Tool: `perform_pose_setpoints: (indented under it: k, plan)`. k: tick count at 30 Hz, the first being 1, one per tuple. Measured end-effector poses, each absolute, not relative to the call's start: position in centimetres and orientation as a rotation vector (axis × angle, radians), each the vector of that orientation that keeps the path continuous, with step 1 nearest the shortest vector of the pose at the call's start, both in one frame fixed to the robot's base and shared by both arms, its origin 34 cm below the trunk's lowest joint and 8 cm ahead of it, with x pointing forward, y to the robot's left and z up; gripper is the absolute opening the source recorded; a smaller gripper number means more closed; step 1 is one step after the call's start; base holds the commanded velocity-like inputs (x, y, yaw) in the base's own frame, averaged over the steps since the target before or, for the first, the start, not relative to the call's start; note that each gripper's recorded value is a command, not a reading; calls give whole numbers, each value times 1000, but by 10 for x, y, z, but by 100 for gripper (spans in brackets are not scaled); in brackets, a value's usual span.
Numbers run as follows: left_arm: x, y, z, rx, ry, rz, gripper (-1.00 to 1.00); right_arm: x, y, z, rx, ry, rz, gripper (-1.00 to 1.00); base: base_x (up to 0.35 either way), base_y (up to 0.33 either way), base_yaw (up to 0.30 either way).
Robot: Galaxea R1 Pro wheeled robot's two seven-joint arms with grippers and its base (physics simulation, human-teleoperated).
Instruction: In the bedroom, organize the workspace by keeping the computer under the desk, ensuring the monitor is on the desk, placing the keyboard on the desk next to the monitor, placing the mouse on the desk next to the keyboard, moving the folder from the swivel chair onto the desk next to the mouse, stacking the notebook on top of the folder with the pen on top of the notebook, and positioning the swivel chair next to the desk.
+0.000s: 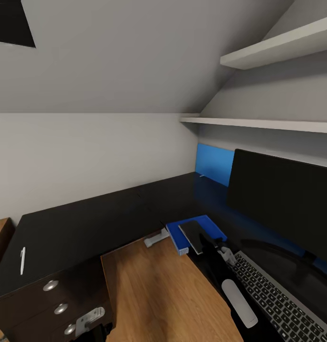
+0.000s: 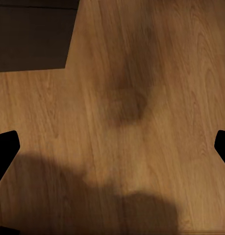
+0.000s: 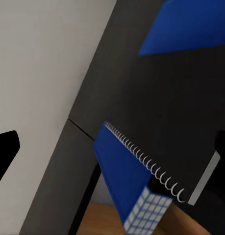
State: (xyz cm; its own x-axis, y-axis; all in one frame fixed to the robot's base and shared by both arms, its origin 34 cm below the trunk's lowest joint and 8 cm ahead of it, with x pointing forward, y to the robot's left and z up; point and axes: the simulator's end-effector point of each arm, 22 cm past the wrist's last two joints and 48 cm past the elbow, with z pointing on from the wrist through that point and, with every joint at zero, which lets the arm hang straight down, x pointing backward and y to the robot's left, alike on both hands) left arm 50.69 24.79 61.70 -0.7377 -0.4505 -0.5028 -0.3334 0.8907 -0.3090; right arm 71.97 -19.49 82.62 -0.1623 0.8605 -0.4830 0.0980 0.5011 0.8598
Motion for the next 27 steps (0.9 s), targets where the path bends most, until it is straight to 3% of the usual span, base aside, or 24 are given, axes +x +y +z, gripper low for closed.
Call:
perform_pose_setpoints:
  k: [27]
  plan:
    - [501, 246, 653, -572, 2493, -264, 100, 717, -169, 872, 784, 1639, 859, 100, 0, 0, 0]
